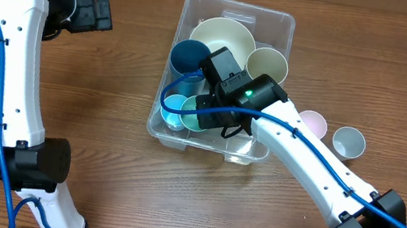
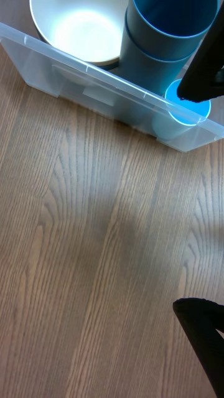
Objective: Pack container
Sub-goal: 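Carry the mint green cup into the light blue cup and release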
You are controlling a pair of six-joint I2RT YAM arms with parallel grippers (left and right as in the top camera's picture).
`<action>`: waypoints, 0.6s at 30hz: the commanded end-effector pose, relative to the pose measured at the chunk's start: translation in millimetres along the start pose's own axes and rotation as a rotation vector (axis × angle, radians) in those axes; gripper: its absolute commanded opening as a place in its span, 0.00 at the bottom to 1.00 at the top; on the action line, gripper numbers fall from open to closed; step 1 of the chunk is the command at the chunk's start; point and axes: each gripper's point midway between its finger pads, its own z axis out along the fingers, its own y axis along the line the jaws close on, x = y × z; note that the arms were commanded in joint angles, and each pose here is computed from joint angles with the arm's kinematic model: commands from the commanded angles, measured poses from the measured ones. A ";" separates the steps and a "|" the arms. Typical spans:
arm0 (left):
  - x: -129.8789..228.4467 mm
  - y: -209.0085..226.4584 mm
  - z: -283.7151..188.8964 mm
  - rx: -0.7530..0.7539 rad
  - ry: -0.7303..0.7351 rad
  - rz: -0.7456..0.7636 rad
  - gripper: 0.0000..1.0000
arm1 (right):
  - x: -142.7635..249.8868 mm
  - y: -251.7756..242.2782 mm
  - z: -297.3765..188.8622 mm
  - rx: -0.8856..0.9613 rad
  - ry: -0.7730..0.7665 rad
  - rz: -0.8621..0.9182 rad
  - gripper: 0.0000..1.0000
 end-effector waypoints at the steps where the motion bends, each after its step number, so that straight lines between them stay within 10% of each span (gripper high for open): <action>1: -0.5 -0.4 -3.4 -0.002 -0.011 0.022 1.00 | -11.8 1.7 -21.1 -0.008 -0.074 -0.001 0.04; 18: -0.5 -0.4 -3.4 -0.003 -0.011 0.022 1.00 | -25.1 24.6 -33.8 -0.128 -0.137 -0.014 0.04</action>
